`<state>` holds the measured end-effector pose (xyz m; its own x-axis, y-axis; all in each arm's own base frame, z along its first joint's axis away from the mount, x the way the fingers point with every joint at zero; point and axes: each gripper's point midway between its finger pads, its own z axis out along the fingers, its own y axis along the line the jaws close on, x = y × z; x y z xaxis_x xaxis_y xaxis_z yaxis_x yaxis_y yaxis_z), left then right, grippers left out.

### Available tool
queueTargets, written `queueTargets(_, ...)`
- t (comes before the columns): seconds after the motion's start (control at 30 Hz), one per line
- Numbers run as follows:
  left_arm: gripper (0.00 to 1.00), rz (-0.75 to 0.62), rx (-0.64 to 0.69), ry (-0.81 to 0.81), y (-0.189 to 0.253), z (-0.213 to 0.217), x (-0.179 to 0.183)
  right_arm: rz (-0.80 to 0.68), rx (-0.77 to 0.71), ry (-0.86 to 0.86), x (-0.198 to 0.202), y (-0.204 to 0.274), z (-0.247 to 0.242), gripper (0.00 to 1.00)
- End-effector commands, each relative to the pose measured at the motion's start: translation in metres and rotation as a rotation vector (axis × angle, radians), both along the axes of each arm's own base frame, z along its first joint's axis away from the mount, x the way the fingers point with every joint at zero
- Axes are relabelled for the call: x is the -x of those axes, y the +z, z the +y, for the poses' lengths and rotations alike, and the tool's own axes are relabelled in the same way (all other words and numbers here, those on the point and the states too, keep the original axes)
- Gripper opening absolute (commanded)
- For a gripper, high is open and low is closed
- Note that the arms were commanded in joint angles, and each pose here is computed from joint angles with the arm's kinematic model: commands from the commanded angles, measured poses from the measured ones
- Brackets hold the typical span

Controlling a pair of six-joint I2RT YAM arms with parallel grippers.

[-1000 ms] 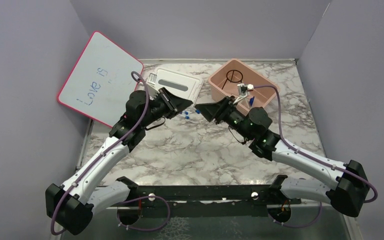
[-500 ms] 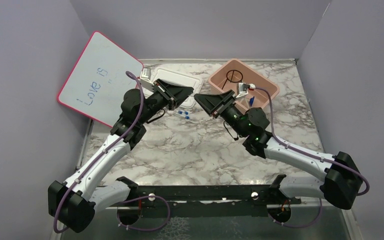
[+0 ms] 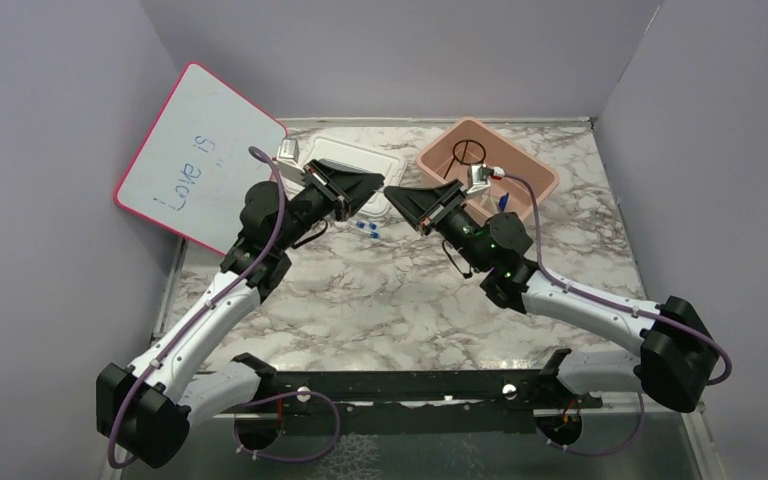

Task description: Organize the chemistry lab equipment

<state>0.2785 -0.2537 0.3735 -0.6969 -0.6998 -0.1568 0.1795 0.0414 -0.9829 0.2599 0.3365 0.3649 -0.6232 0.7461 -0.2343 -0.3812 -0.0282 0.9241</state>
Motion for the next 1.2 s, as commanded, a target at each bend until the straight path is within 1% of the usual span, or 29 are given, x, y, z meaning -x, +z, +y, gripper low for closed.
queueTargets(0.0,0.26,0.004,-0.039,0.046,-0.007,0.011,0.001,-0.037,0.030,-0.020,-0.004,0.016,0.001,0.10)
queueTargets(0.07,0.45,0.007,-0.093,0.111,-0.015,0.022,-0.003,-0.045,0.101,-0.042,-0.008,0.009,0.002,0.09)
queueTargets(0.17,0.64,0.000,-0.225,0.238,-0.028,0.049,-0.009,-0.059,0.261,-0.061,-0.014,-0.011,0.007,0.09)
queueTargets(0.2,0.73,0.006,-0.296,0.295,-0.036,0.061,-0.010,-0.080,0.333,-0.061,-0.016,-0.019,0.009,0.09)
queueTargets(0.3,0.89,0.004,-0.528,0.481,-0.052,0.107,-0.011,-0.118,0.565,-0.057,-0.023,-0.050,0.014,0.09)
queueTargets(0.33,0.91,-0.001,-0.612,0.536,-0.055,0.123,-0.010,-0.137,0.636,-0.058,-0.025,-0.059,0.013,0.09)
queueTargets(0.4,0.93,-0.018,-0.800,0.628,-0.059,0.154,-0.006,-0.164,0.780,-0.040,-0.030,-0.080,0.014,0.09)
queueTargets(0.47,0.94,-0.037,-0.940,0.697,-0.053,0.178,-0.002,-0.181,0.916,0.003,-0.034,-0.099,0.019,0.09)
queueTargets(0.57,0.94,-0.079,-1.079,0.777,-0.030,0.204,0.003,-0.227,1.065,0.093,-0.031,-0.120,0.034,0.09)
queueTargets(0.63,0.94,-0.096,-1.139,0.825,-0.016,0.218,0.007,-0.255,1.163,0.147,-0.030,-0.130,0.048,0.10)
queueTargets(0.77,0.94,-0.139,-1.196,0.902,0.019,0.237,0.017,-0.276,1.323,0.236,-0.023,-0.156,0.075,0.11)
queueTargets(0.9,0.94,-0.179,-1.212,0.971,0.049,0.253,0.029,-0.263,1.426,0.339,-0.013,-0.192,0.103,0.11)
queueTargets(1.07,0.94,-0.187,-1.238,1.038,0.064,0.269,0.042,-0.241,1.539,0.409,-0.003,-0.222,0.124,0.11)
queueTargets(1.17,0.94,-0.186,-1.253,1.068,0.070,0.277,0.048,-0.245,1.554,0.450,0.006,-0.232,0.137,0.11)
